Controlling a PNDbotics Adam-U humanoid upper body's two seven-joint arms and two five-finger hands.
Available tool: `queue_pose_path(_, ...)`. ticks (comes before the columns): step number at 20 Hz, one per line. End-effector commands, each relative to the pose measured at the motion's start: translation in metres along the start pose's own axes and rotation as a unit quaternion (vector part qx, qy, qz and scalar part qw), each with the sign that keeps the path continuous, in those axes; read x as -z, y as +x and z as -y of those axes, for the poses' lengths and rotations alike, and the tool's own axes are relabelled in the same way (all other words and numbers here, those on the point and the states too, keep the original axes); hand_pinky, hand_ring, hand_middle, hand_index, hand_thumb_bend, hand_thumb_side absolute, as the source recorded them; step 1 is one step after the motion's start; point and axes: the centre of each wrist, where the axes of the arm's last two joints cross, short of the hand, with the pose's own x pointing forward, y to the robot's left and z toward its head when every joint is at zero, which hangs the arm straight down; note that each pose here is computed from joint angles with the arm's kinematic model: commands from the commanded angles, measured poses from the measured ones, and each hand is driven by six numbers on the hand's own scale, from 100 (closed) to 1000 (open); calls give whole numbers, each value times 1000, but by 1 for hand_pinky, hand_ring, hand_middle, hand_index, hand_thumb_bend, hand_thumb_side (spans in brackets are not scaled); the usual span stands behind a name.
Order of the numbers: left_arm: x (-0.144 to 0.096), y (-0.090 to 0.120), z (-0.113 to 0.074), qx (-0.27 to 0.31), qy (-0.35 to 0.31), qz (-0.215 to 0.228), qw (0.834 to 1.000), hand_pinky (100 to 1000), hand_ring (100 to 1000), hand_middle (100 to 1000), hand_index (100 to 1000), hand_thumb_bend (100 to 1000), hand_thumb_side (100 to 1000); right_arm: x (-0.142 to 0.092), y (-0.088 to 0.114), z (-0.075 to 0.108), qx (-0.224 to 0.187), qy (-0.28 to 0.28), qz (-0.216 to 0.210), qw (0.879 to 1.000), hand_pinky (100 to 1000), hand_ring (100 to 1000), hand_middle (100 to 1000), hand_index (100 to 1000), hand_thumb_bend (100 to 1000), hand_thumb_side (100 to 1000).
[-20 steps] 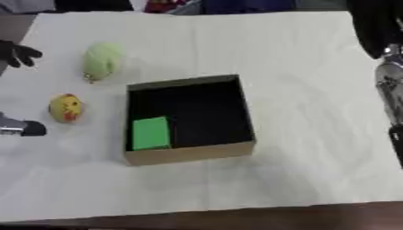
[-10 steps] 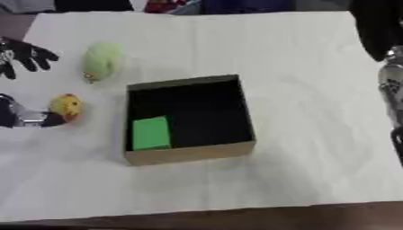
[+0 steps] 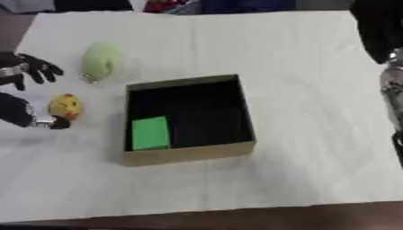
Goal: Pick up objects on the table and place them in the box.
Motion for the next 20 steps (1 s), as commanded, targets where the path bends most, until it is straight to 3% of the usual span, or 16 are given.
queue_pose_path(1, 3, -7, -4, 27, 10, -22, 999, 676, 811, 775, 924, 581, 504, 3, 8, 0, -4, 4, 11, 1000, 965, 870, 787, 1000, 100, 1000)
queue_pose_path(12, 23, -21, 9, 31, 0, -48, 998, 655, 806, 784, 886, 411, 458, 2, 8, -1, 2, 5, 8, 1000, 967, 870, 787, 1000, 100, 1000)
queue_pose_path(20, 30, -28, 13, 24, -5, -63, 998, 635, 792, 761, 848, 354, 468, 3, 8, -2, 7, 4, 7, 1000, 972, 873, 790, 1000, 100, 1000)
